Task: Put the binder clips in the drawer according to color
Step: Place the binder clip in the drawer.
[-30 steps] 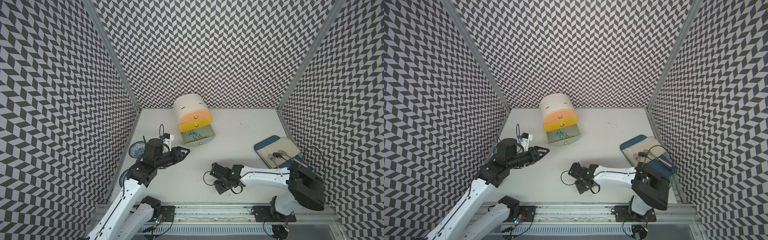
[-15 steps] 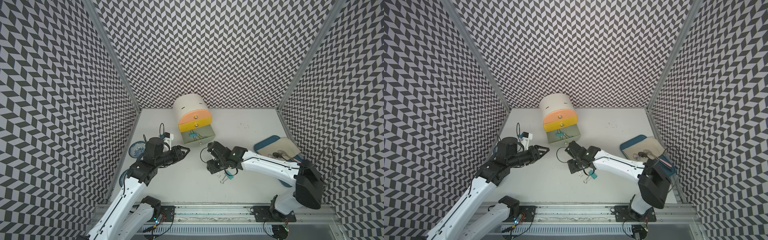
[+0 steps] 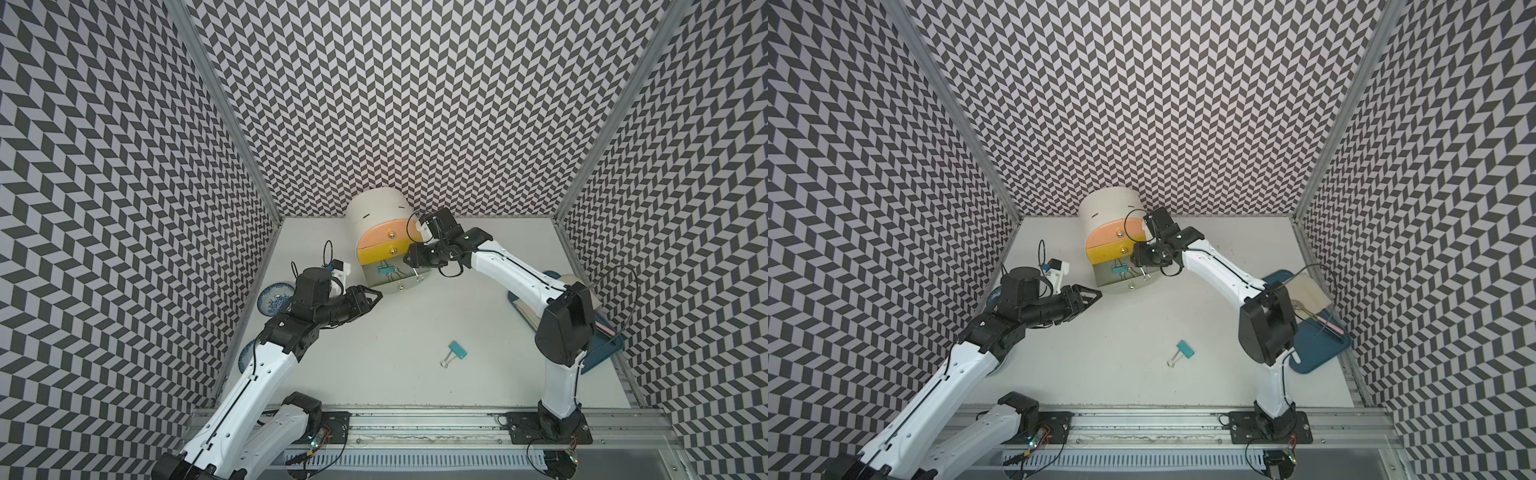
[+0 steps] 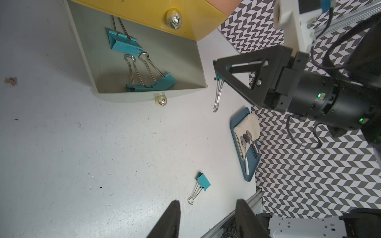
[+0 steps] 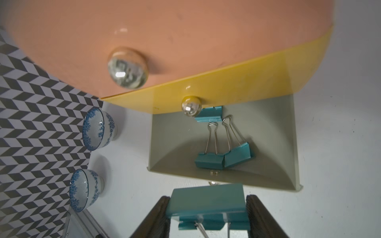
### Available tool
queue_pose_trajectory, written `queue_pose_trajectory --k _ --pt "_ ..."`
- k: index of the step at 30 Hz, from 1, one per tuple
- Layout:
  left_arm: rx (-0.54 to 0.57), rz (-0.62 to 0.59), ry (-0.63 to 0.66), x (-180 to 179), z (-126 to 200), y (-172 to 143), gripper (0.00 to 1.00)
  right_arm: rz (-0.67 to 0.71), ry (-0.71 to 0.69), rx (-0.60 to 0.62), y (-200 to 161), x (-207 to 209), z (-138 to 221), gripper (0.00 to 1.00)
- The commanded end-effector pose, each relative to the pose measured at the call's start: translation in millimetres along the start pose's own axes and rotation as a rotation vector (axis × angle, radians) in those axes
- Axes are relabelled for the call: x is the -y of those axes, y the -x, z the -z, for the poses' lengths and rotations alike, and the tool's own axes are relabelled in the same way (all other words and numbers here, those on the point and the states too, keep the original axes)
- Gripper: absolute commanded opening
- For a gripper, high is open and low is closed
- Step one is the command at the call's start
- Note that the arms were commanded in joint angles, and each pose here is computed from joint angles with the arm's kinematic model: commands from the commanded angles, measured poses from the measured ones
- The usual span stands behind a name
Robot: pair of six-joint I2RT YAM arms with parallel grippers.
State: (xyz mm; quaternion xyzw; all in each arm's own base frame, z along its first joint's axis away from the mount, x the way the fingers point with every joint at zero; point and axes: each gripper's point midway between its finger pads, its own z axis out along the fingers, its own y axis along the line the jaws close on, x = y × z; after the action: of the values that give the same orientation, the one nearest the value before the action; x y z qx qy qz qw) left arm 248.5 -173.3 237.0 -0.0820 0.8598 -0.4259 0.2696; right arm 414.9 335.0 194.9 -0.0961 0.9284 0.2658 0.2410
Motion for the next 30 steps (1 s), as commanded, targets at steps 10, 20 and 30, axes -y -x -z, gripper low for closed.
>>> queue_pose_trajectory --k 10,20,30 --pt "0.026 -0.052 -0.05 15 -2 21 0.48 -0.061 0.071 0.062 39 14 -13 0.48" --pt "0.014 -0.058 -0.051 18 -10 29 0.48 -0.061 0.062 0.073 43 19 -14 0.69" --pt "0.008 -0.075 -0.031 16 -15 33 0.48 -0.051 0.042 0.084 32 21 11 0.73"
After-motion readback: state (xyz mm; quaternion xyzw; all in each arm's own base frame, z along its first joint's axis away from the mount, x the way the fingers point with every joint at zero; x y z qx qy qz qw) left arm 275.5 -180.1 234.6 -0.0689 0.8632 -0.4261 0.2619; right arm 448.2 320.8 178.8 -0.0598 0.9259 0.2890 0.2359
